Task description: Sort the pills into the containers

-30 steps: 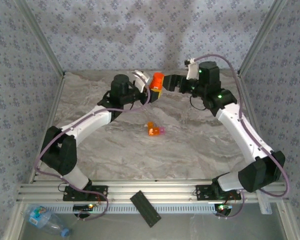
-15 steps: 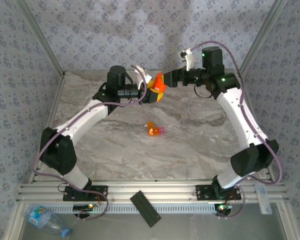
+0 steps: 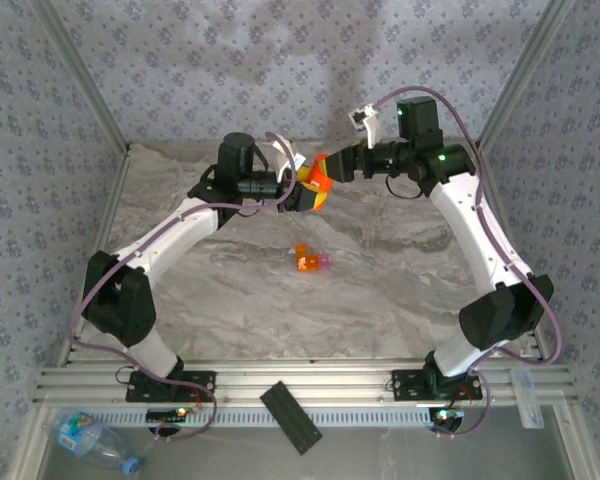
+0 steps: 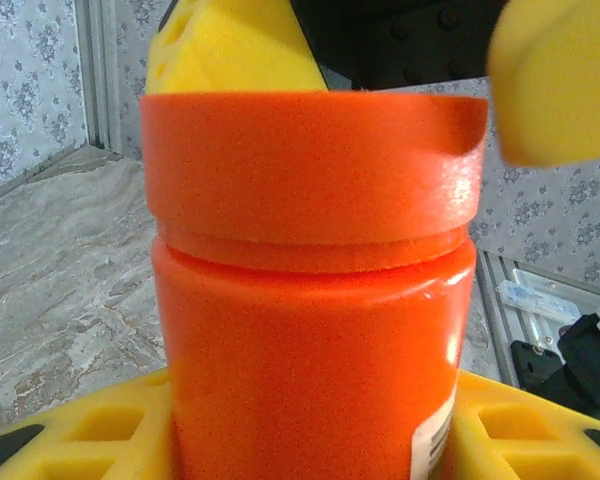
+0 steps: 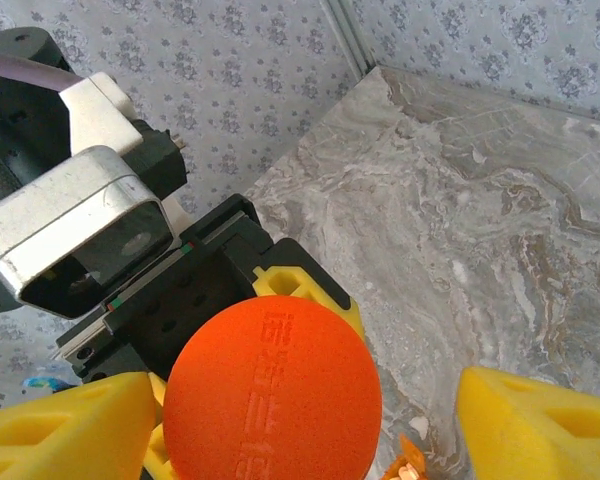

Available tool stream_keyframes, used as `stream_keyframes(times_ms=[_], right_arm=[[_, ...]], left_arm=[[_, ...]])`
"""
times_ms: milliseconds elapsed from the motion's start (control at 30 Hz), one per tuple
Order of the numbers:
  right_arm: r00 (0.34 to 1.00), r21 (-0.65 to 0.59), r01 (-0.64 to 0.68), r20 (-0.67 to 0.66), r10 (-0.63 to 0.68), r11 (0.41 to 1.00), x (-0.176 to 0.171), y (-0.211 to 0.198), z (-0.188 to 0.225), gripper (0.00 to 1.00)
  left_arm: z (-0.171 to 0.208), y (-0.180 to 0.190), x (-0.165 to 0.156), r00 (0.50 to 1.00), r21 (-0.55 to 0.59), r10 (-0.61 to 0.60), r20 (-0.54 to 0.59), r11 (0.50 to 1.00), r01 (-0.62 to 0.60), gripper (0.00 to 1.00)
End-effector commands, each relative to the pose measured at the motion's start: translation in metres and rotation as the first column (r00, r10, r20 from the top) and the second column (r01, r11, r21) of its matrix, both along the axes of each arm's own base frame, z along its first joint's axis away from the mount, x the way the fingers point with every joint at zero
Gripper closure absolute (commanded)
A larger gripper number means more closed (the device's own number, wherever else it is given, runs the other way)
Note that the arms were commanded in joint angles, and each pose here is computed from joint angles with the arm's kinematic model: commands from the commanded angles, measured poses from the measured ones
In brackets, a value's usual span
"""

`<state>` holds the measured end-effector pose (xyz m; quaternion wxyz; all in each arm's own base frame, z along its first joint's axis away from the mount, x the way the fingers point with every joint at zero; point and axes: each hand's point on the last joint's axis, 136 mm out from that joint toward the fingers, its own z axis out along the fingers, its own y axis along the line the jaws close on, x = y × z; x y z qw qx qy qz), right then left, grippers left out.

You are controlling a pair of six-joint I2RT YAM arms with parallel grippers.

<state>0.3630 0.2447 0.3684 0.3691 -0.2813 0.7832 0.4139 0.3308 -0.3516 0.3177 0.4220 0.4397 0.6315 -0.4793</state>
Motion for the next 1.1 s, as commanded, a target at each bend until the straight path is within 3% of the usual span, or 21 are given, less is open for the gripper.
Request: stream_keyframes(times_ms=[0, 300, 467, 700, 867, 1067], right_arm=[[0.999, -0.001, -0.033, -0.001, 0.033, 0.999, -0.003, 0.004, 0.0, 0.25], [0.999, 0.01, -0.031, -0.019, 0.031, 0.999, -0.001, 0.007, -0.002, 0.54], [0.997, -0.004, 0.03, -0.071, -0.03, 1.0, 0.003, 0.012, -0.02, 0.6], [0.96, -0.103, 0.254, -0.096, -0.264, 0.962, 0.014, 0.027, -0.058, 0.61], [0.902, -0.077, 0.402, -0.134, -0.409, 0.912, 0.023, 0.047, -0.068, 0.62], [0.866, -0.045, 0.479, -0.139, -0.48, 0.877, 0.034, 0.048, -0.061, 0.6]], left_arm=[[0.018, -0.005, -0.004, 0.998, -0.028, -0.039, 0.051, 0.999, 0.04, 1.0], [0.018, -0.006, -0.002, 0.998, -0.027, -0.029, 0.057, 0.999, 0.031, 1.0], [0.02, -0.006, 0.004, 0.996, -0.031, 0.023, 0.08, 0.999, -0.021, 1.0], [0.019, -0.011, 0.018, 0.964, -0.021, 0.2, 0.176, 0.98, -0.2, 1.0], [0.019, -0.019, 0.022, 0.935, -0.051, 0.284, 0.213, 0.959, -0.28, 1.0], [0.013, -0.024, 0.026, 0.914, -0.056, 0.338, 0.224, 0.941, -0.334, 1.0]])
